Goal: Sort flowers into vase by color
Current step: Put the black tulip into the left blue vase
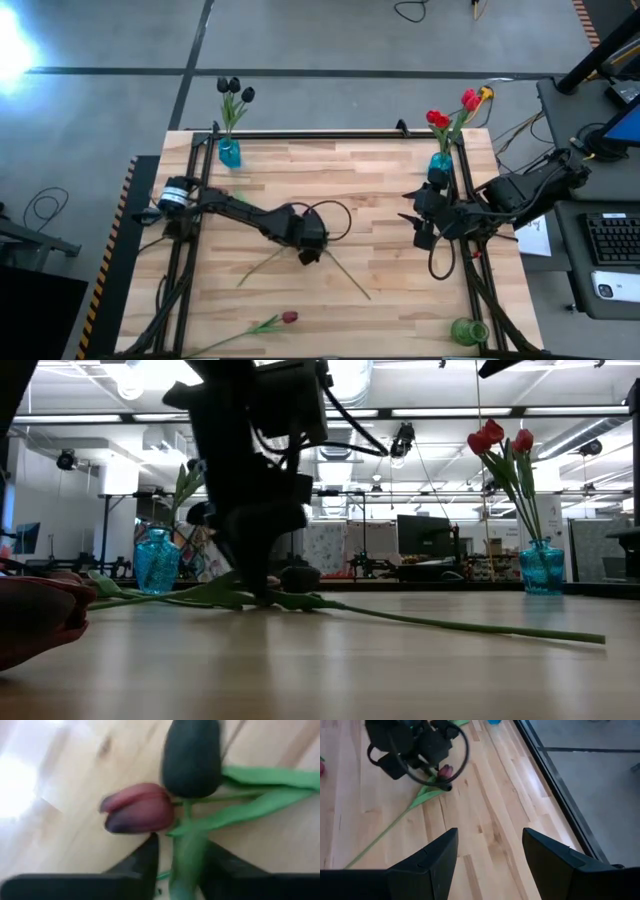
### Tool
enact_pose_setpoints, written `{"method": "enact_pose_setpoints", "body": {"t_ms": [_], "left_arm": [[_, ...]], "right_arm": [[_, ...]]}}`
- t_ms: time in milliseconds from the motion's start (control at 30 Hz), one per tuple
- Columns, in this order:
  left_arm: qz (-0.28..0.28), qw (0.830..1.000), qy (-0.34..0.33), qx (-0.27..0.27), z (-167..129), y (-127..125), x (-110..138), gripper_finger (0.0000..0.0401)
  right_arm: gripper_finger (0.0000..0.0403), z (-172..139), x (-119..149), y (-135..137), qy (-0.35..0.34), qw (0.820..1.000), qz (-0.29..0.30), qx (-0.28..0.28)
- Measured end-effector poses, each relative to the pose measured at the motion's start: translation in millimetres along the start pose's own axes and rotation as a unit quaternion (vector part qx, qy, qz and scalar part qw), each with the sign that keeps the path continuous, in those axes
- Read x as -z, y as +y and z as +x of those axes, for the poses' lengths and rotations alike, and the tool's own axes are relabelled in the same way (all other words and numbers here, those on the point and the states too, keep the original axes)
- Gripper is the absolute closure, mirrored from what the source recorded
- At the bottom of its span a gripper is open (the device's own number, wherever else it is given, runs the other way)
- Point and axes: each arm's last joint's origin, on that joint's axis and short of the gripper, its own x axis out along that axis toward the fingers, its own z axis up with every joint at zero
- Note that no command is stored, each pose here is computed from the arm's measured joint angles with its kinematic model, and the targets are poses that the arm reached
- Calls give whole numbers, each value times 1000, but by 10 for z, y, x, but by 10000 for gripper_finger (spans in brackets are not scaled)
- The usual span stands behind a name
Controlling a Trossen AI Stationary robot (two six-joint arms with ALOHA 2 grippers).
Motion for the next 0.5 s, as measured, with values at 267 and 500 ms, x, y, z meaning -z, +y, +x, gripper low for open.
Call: {"method": "enact_pose_setpoints", "body": {"t_ms": [267,500], "left_arm": [[-37,994,-72,67,-586,131,-300,393],[-117,973,-184,78,-1299,653,-135,400]], "right_arm": [[188,-7,0,-6,-2,1000,-19,0],[188,-15,-5,-10,-6,1000,-16,-2]]}}
